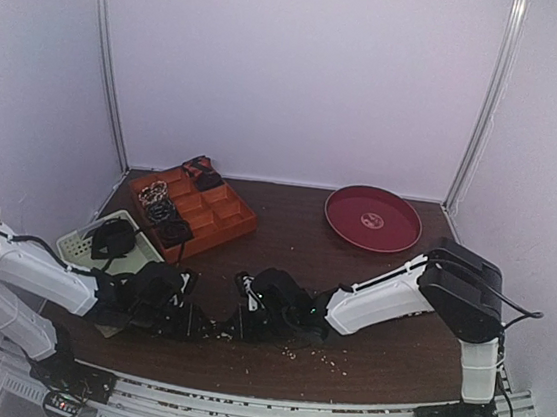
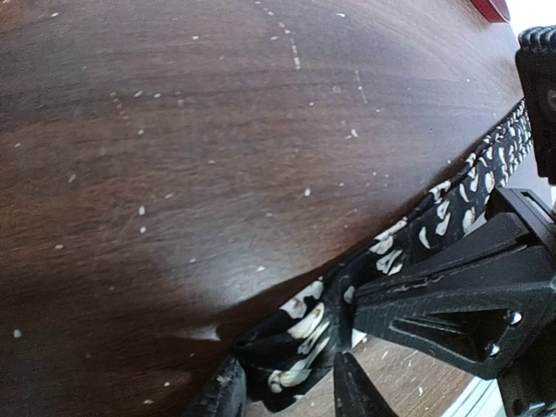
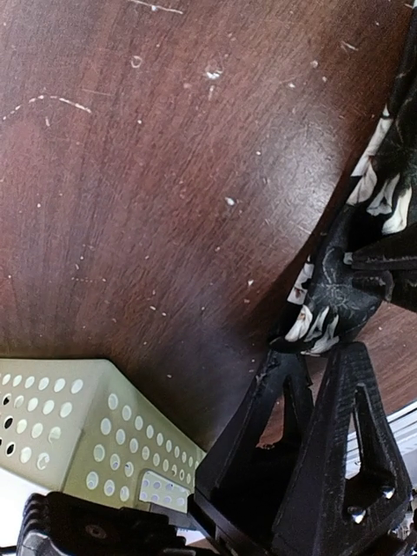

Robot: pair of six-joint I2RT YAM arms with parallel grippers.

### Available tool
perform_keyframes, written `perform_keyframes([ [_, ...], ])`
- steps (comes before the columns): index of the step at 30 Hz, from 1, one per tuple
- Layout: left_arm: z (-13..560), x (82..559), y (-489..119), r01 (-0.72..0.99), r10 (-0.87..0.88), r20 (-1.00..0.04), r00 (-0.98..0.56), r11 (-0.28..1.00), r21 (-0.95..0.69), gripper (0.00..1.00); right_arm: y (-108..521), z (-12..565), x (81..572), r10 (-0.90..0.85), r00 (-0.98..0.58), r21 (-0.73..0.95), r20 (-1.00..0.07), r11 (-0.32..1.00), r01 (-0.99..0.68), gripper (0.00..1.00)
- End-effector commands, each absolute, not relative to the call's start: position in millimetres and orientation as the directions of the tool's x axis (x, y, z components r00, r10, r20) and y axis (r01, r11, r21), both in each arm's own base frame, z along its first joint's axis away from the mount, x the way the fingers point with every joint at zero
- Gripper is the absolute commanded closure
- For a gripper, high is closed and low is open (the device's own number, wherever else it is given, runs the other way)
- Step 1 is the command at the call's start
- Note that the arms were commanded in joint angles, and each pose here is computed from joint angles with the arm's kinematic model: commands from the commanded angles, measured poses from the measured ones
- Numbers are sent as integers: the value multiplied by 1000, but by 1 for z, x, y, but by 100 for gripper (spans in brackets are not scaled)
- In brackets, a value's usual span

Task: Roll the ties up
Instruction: Fold the tie at the center of the board.

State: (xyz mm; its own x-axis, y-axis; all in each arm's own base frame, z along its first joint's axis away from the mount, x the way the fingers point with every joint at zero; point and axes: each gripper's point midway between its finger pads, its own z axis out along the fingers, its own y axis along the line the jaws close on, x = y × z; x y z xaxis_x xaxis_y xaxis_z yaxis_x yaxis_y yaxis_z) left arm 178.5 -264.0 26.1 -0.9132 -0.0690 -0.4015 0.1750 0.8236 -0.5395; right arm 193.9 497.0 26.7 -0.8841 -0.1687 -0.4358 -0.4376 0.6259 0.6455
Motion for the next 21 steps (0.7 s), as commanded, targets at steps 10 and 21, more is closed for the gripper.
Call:
perform_keyframes([
  [10,76,190,-299,233,-121,-432,-894,698,-677,68,481,-2,187,-176,-908,618,-380,682,-391,100],
  [21,48,190,-252,114,-157,-434,-887,836,-537,56,480,-1,189,-156,-910,625,-383,682,-380,100],
])
